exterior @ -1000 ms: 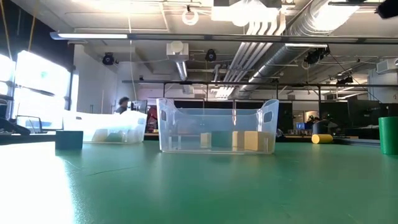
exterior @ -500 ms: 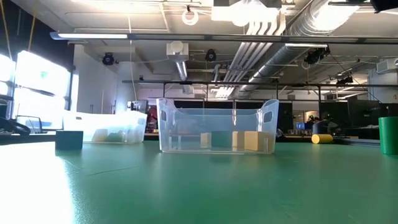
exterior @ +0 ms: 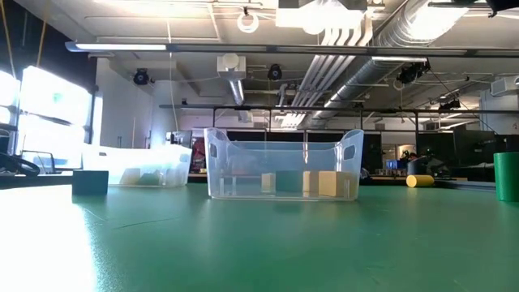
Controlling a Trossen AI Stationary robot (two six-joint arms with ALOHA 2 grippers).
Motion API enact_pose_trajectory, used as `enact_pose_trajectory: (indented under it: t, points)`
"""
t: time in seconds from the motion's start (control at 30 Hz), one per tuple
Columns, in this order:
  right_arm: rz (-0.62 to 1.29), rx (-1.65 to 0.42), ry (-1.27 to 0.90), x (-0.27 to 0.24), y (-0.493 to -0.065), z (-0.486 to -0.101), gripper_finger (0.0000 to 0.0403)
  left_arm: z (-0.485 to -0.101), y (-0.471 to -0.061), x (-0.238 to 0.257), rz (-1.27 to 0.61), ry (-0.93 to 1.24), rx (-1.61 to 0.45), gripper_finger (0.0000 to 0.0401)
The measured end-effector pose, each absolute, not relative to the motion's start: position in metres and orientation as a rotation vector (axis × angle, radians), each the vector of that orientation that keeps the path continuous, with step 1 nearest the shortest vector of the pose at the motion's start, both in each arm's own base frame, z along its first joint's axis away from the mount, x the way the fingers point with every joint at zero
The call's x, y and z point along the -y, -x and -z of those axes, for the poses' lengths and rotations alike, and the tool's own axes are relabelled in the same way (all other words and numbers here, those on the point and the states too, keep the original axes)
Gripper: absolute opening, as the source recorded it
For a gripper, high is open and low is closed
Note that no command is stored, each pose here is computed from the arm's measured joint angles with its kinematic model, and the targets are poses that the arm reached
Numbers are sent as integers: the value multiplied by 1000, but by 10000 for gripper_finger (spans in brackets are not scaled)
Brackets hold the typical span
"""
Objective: Sort blocks by size
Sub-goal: Put the orange cylindrical block into the bottom left transparent bin
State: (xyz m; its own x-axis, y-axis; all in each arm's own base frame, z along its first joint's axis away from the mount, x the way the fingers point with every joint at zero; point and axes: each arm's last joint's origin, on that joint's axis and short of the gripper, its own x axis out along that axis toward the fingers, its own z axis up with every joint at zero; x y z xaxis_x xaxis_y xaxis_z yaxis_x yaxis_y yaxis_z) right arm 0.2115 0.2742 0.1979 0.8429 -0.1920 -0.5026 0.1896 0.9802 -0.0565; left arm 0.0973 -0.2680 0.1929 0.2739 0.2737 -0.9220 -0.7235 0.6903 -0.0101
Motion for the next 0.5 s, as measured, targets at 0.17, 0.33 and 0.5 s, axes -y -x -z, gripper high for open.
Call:
enact_pose_trajectory:
  t: [0.17,0.33,0.5]
  points:
    - [201,-531,4,-274,-212,-198,181,-184,-97,268,-687,509,-1101,105]
    - [201,-531,4,-274,-212,-198,181,-183,-97,267,-686,509,-1093,118]
    - [201,-532,7,-274,-211,-198,181,-182,-97,267,-701,512,-1096,157]
